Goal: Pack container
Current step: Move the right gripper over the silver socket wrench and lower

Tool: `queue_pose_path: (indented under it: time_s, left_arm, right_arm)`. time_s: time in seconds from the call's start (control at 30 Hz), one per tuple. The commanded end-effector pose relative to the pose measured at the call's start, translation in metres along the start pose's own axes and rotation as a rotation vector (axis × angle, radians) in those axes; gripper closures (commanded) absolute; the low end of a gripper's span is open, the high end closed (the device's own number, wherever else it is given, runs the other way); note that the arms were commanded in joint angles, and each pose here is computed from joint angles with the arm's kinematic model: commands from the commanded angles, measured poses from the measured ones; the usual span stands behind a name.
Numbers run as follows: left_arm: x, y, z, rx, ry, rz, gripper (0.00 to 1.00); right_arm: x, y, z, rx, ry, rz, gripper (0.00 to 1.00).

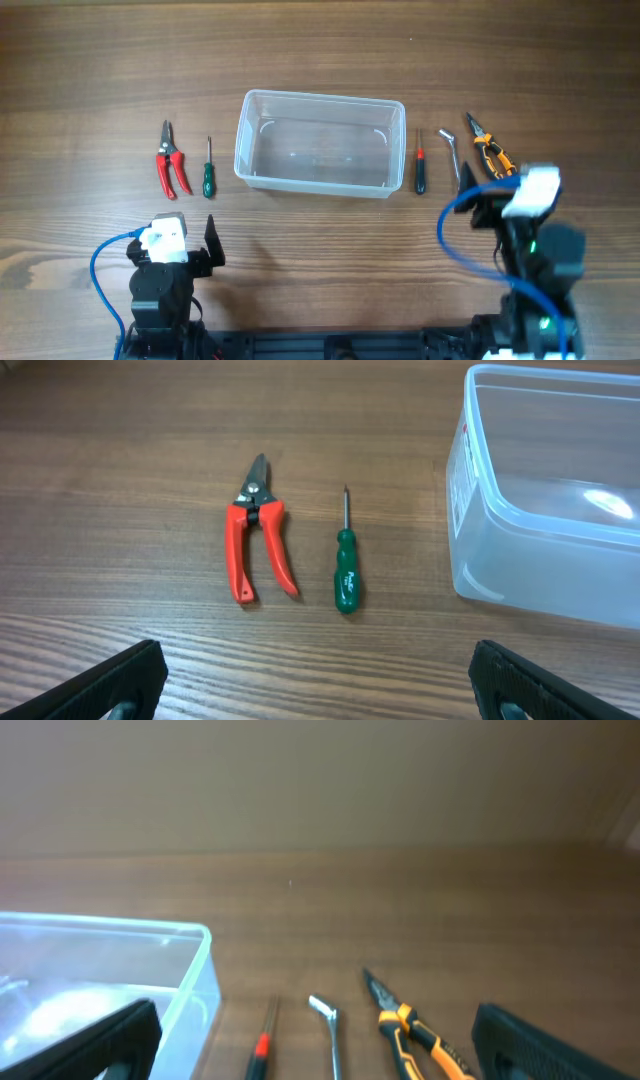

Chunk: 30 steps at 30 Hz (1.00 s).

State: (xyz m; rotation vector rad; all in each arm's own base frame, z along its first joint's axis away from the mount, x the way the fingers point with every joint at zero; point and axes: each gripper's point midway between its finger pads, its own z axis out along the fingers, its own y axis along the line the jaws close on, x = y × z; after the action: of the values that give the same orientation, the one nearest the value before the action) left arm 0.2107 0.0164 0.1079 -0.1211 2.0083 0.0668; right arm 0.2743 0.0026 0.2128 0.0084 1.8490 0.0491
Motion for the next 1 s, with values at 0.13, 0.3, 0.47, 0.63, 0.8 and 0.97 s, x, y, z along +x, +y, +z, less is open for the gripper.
queue_pose_path:
  time_s: [0.13,0.3,0.47,0.63,0.8,0.97]
  left_arm:
    - [0.002,0.002,0.001,-0.011,-0.002,0.015,0.00]
    - [0.002,0.002,0.001,-0.011,-0.002,0.015,0.00]
    - [0.002,0.002,0.001,-0.011,-0.002,0.015,0.00]
    - [0.002,0.002,0.001,-0.011,-0.002,0.015,0.00]
    - [0.002,0.002,0.001,-0.011,-0.002,0.015,0.00]
    - [0.002,0.002,0.001,-0.011,-0.002,0.015,0.00]
  right_arm:
    - [-0.030,0.015,0.057,-0.081,0.487,0.047,0.00]
    - [-0.039,0.016,0.086,-0.089,0.655,0.071,0.00]
    - [-0.035,0.015,0.106,-0.091,0.657,0.071,0.00]
    - [-0.043,0.012,0.114,-0.085,0.611,0.022,0.01]
    - [-0.037,0.002,0.118,-0.030,0.628,0.018,0.19]
    - [0.005,-0.001,0.112,-0.023,0.805,0.005,0.18]
